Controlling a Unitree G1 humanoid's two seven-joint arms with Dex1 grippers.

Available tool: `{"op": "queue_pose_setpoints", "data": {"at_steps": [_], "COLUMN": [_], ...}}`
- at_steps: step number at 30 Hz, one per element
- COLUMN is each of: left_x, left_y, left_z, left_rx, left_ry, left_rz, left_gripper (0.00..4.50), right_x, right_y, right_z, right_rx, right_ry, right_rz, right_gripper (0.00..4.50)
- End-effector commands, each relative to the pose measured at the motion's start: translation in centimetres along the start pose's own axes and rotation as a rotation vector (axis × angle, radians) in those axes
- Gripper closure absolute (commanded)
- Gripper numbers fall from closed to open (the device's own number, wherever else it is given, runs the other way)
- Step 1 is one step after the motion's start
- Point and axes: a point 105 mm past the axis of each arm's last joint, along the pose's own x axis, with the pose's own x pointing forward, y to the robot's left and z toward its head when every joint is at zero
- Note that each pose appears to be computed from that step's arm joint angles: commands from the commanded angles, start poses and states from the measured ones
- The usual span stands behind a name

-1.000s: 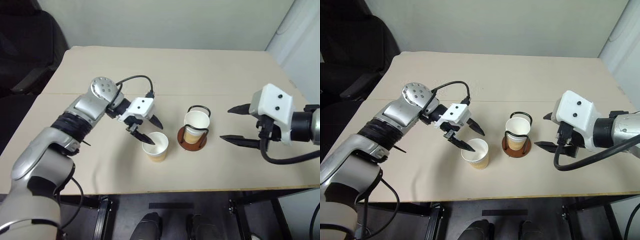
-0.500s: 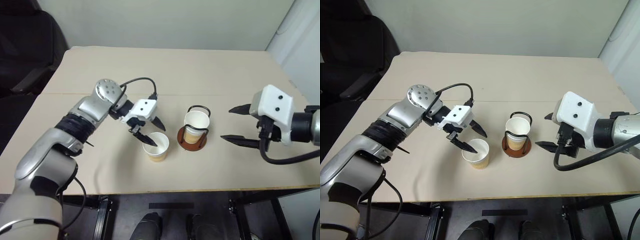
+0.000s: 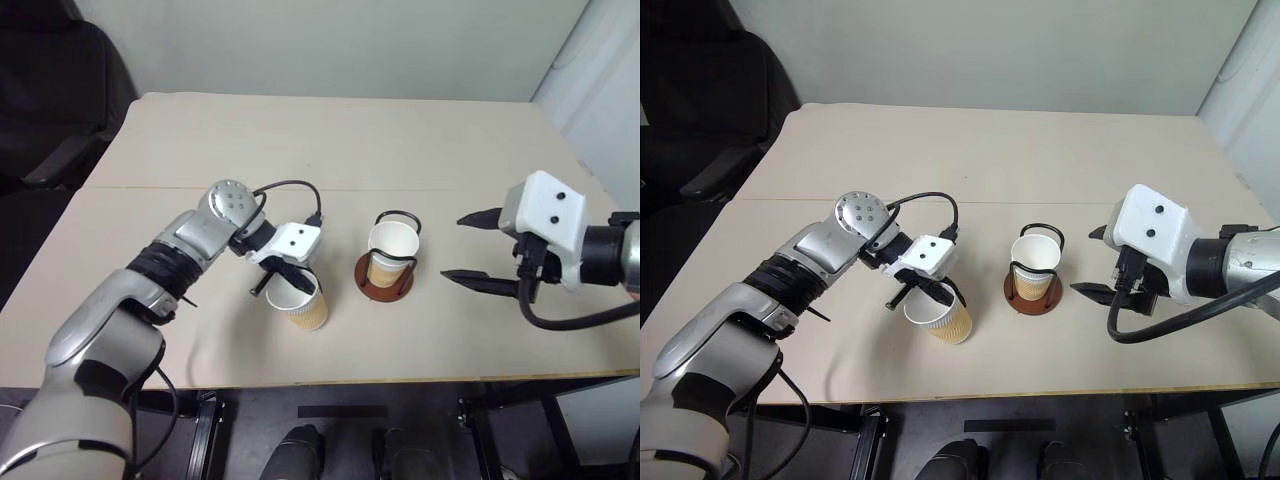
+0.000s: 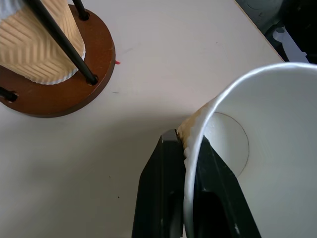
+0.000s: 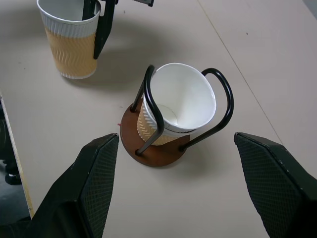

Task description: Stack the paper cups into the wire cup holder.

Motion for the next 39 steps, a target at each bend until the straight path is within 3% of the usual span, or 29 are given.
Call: {"op": "queue_pose_setpoints", "data": {"at_steps": [1,12,19,25,39], "left_x": [-1.0,-5.1,-9.3,-10.5,-8.2], "left_y": [0.3,2.3,6.1,7.3,8.3], "left_z": [0.5,1.8,9.2,13.1,13.5], "left_rx": [0.009,0.060,0.120,0.170,0.207], "left_ry": [0.000,0.073,-0.102,-0.227,-0.179], "left_rz": [0.010,0.099,0.244,0.282,0.235], "left_gripper": [4.48,4.48,4.48,4.48,4.48], "right_x": [-0.8,-0.9,-0.6,-0.4,-0.4], "right_y": [-0.6,-1.0,-1.2,-1.0,-0.8], "right_z": [0.6,0.0,-0.2,-0.4,-0.8], "right_rx": [-0.034,-0.029,-0.030,-0.026,-0.011], "right_ry": [-0.009,0.003,0.000,0.002,0.013], "right_rz": [-0.044,-0.042,-0.039,-0.041,-0.061], "right_gripper": [0.72,0.72,0.72,0.72,0.72]}}
